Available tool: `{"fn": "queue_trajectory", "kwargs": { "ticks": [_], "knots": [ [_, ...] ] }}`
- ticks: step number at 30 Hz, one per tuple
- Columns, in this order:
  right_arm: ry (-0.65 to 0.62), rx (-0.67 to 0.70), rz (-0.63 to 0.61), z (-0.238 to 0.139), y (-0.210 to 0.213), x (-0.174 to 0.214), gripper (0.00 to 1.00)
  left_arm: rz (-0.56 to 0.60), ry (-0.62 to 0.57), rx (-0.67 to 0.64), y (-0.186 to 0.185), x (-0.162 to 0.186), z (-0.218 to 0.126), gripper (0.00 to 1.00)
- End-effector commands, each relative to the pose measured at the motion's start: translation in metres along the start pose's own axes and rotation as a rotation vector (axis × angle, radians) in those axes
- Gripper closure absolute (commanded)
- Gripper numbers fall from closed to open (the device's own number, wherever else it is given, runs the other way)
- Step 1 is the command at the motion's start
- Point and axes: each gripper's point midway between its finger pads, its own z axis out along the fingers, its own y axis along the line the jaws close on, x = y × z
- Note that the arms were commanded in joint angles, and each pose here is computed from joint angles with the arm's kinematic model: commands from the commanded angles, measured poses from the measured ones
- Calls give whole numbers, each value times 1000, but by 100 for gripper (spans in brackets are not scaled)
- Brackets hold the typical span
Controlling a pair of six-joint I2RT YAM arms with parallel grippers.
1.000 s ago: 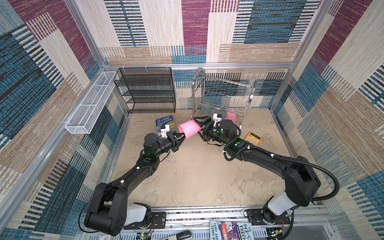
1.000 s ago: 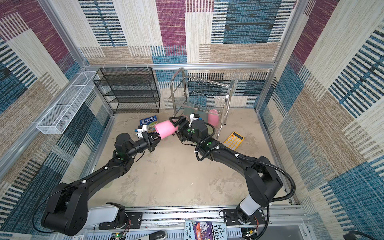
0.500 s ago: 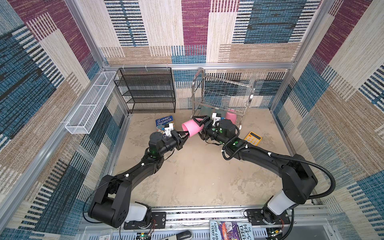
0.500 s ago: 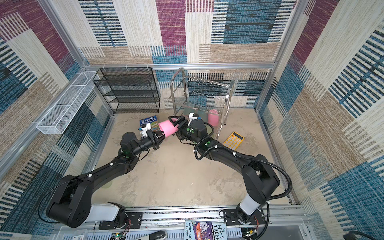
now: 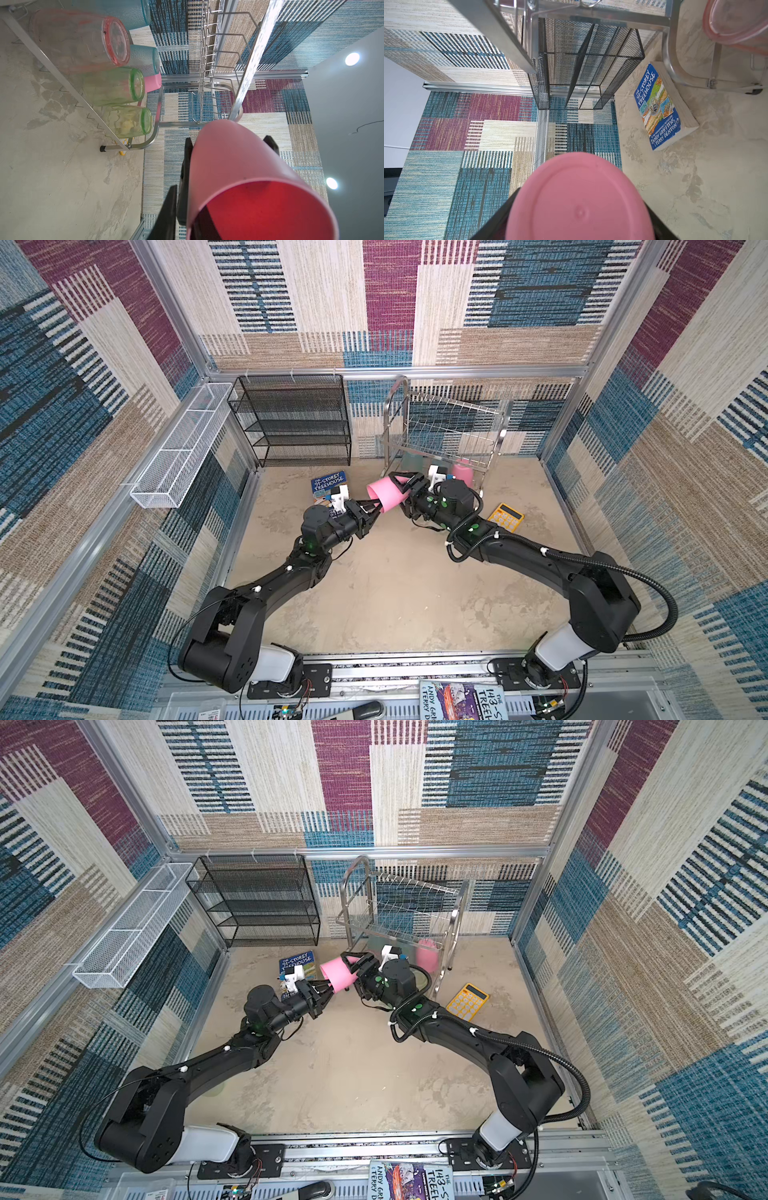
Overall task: Load the cups into the dish rack
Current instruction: 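Grasp the pink cup's base with the right gripper, then open left gripper, then carry the solid pink cup with the right gripper over the dish rack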
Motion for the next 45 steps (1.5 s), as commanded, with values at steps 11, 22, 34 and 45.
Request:
{"fn": "queue_trajectory", "kwargs": {
  "ticks": [11, 22, 34, 45],
  "knots": [
    [-86, 12, -311, -9, 32, -5, 38, 79, -1, -202, 28, 12, -29, 60],
    [-219, 75, -622, -28, 72, -18, 39, 234, 0, -353, 19, 13, -49, 45],
    [-397, 200, -1054, -46, 161, -47, 40, 464, 121, -564, 3, 7, -51, 23],
    [-529, 395, -1180, -46, 174, -95, 40, 713, 189, -627, -41, -5, -37, 16]
  ]
}}
